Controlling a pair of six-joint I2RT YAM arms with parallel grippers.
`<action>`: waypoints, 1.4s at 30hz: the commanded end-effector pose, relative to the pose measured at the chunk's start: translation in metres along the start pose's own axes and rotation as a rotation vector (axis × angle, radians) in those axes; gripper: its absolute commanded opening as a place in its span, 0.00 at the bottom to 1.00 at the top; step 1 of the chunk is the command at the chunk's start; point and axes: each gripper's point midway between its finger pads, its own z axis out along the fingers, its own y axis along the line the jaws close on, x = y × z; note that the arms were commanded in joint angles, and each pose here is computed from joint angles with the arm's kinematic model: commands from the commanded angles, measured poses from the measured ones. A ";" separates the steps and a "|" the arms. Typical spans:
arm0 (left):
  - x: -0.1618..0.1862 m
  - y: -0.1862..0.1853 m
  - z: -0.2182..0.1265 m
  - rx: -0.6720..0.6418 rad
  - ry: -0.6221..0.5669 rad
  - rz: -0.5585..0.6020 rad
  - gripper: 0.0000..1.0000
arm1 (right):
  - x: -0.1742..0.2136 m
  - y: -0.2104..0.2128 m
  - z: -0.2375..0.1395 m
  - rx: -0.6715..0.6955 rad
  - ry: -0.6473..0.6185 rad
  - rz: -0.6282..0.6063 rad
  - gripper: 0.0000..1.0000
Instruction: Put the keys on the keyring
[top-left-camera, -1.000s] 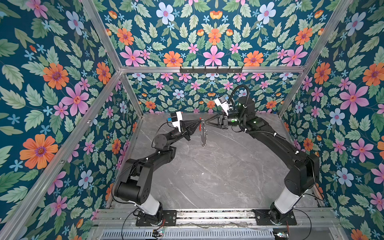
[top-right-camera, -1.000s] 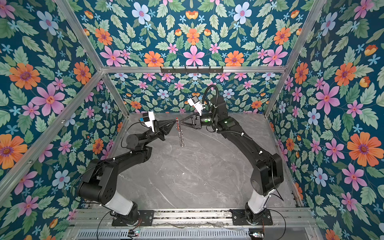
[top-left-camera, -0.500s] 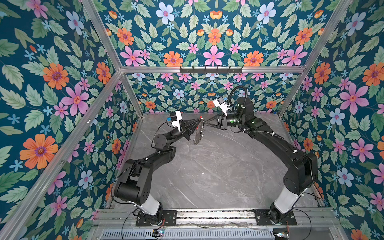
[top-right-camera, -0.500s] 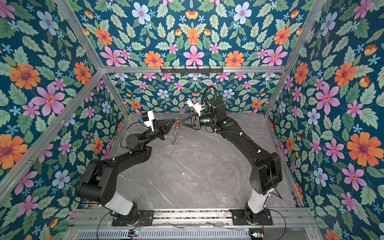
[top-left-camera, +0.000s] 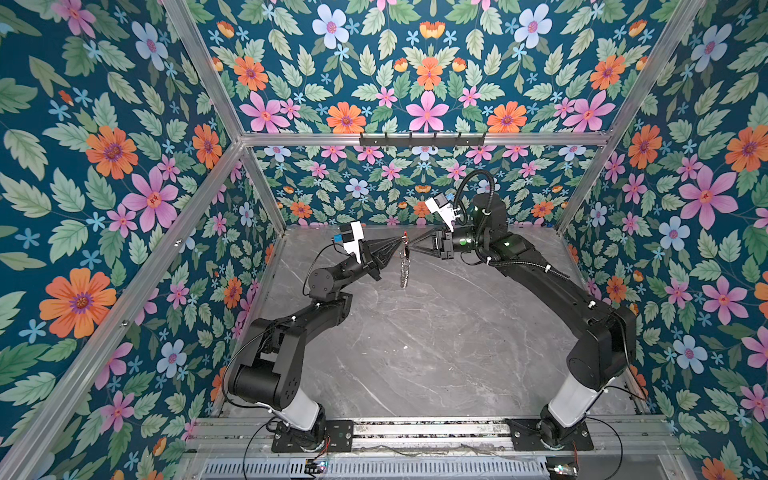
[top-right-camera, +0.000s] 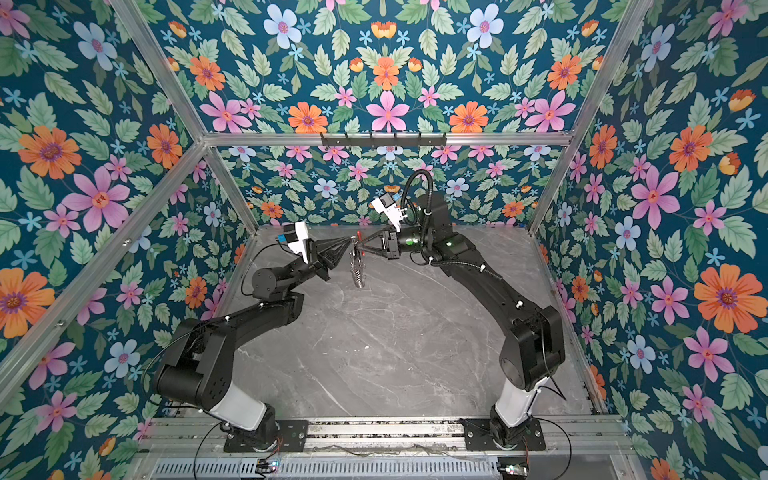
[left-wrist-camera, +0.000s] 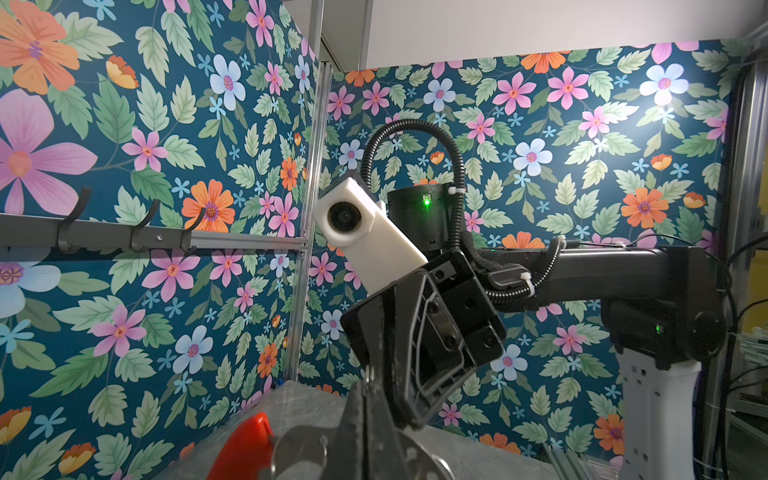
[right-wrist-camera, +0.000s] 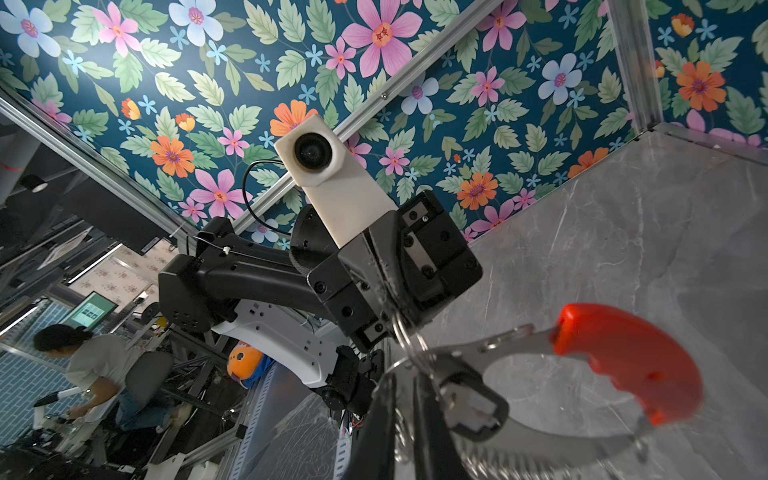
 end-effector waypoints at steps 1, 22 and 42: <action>-0.014 -0.010 0.000 0.030 -0.047 0.063 0.00 | -0.009 0.001 -0.009 0.038 -0.031 -0.048 0.12; -0.014 -0.012 -0.001 0.032 -0.044 0.061 0.00 | -0.008 0.005 0.007 0.006 0.002 -0.046 0.23; -0.010 -0.011 -0.002 0.030 -0.036 0.049 0.00 | -0.015 0.005 0.003 0.036 -0.011 -0.066 0.33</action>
